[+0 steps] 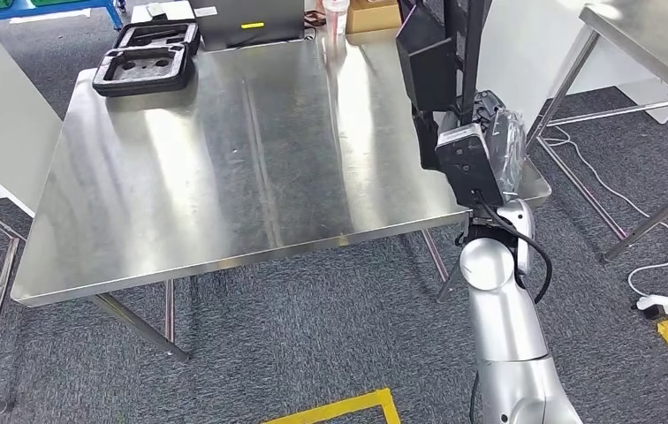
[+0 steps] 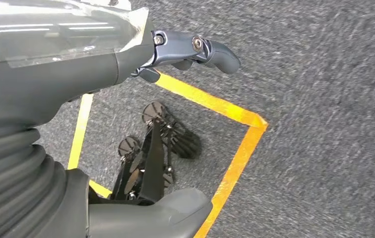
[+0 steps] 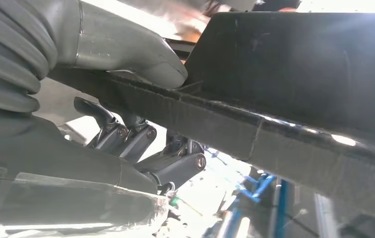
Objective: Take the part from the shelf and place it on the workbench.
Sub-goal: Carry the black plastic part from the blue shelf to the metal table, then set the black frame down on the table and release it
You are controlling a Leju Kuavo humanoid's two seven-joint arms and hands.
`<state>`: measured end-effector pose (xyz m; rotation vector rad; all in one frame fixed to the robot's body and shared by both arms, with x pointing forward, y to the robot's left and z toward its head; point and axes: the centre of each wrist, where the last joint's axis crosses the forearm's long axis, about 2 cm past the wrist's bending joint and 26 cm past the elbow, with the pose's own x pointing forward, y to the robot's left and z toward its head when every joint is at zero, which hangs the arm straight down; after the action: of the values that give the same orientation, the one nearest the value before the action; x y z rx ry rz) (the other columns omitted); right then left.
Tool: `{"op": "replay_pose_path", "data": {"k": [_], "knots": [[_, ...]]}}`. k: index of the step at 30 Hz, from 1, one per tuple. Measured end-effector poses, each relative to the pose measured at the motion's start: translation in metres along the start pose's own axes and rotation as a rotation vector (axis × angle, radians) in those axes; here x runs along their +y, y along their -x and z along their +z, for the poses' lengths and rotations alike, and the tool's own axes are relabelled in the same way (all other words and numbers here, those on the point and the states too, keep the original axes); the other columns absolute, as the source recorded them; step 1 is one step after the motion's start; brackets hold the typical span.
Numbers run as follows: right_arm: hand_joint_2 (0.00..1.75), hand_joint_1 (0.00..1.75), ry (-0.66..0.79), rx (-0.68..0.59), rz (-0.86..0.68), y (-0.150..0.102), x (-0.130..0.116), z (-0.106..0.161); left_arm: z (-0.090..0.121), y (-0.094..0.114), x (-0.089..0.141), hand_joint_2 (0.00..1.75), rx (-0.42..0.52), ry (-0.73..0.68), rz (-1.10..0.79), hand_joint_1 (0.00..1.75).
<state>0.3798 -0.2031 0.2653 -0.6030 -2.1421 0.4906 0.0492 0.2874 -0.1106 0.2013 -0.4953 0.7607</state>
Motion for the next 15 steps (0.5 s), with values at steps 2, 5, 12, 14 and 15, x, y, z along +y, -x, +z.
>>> {"op": "replay_pose_path", "data": {"k": [2,5,12,14,15], "knots": [[1.75,1.75,-0.023,0.037,0.095,0.007,-0.001,0.001,0.0,0.0,0.001,1.75,0.006,-0.004,-0.001,0.0],[1.75,1.75,-0.073,0.115,0.296,0.03,-0.004,0.005,0.0,-0.001,0.001,1.75,0.013,-0.006,-0.005,0.0],[1.75,1.75,-0.202,0.294,0.713,0.103,-0.025,0.031,-0.001,-0.002,0.005,1.75,0.025,-0.021,-0.026,0.0],[1.75,1.75,-0.238,0.336,0.769,0.119,-0.031,0.04,-0.002,-0.002,0.006,1.75,0.024,-0.026,-0.028,0.0],[1.75,1.75,-0.254,0.356,0.792,0.125,-0.033,0.044,-0.002,-0.003,0.006,1.75,0.023,-0.027,-0.027,0.0]]}}
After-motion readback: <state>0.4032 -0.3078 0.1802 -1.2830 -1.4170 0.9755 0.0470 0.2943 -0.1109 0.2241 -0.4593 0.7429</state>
